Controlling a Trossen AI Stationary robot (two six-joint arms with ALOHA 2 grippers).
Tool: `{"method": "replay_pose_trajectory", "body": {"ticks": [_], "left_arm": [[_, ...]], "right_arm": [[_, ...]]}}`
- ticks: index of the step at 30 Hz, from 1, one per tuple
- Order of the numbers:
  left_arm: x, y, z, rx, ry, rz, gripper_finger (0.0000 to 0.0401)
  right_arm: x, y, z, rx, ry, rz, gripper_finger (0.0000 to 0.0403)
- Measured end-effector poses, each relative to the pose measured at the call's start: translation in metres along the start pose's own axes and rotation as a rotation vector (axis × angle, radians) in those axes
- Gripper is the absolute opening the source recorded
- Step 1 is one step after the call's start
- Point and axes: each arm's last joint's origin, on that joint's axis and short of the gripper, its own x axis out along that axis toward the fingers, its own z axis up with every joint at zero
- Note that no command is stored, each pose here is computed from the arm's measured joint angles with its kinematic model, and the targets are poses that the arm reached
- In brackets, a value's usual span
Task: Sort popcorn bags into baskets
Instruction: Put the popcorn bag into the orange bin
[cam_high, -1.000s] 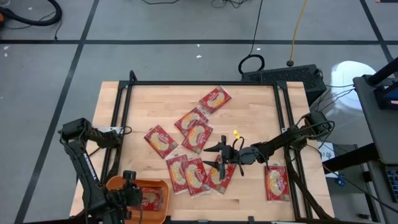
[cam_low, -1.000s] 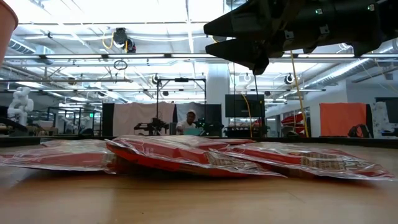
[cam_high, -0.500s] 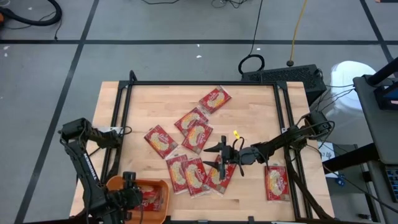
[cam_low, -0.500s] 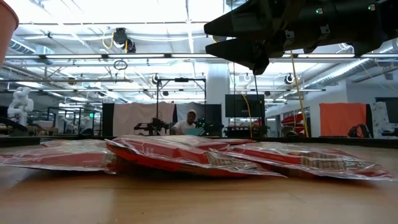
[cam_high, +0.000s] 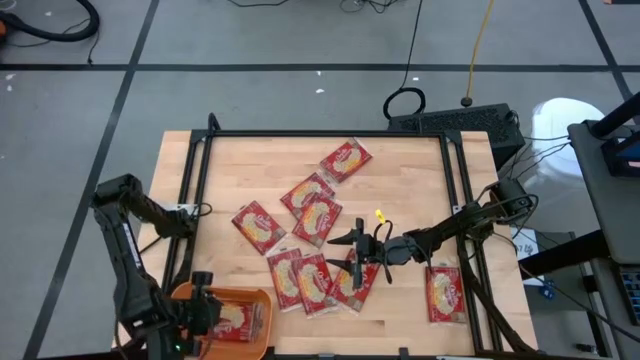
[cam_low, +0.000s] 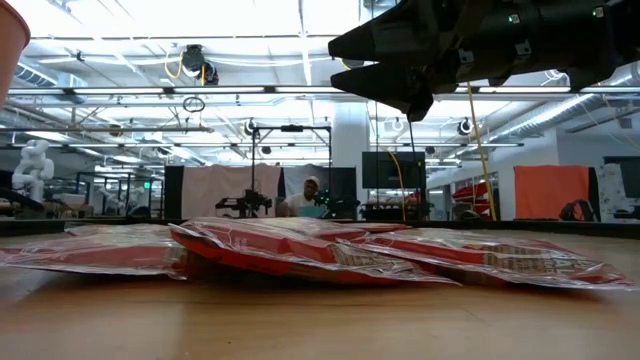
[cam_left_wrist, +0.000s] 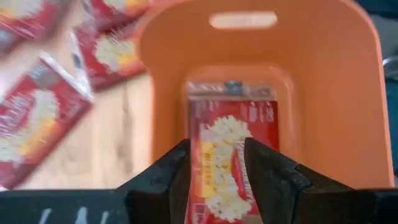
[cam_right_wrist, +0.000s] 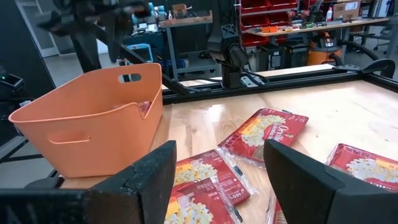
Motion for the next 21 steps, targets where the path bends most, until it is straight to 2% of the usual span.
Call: {"method": "replay_pose_trajectory", "body": {"ticks": [6, 12, 17, 21], "left_arm": [[-0.016, 0.017, 0.006, 0.060, -0.166, 0.095, 0.0139], [-0.019, 0.036, 0.024, 0.181, -0.344, 0.280, 0.0127], [-0.014, 0.057, 0.041, 0.201, -0.360, 0.392, 0.0127], [0.001, 0.075, 0.050, 0.188, -0.358, 0.428, 0.0126]], "right_arm": [[0.000, 0.000, -0.002, -0.008, 0.017, -0.004, 0.0233], [0.000, -0.001, -0.003, -0.012, 0.026, -0.008, 0.0233], [0.000, -0.002, -0.003, -0.020, 0.033, -0.024, 0.0233], [0.000, -0.005, -0.007, -0.032, 0.051, -0.107, 0.0233]]}}
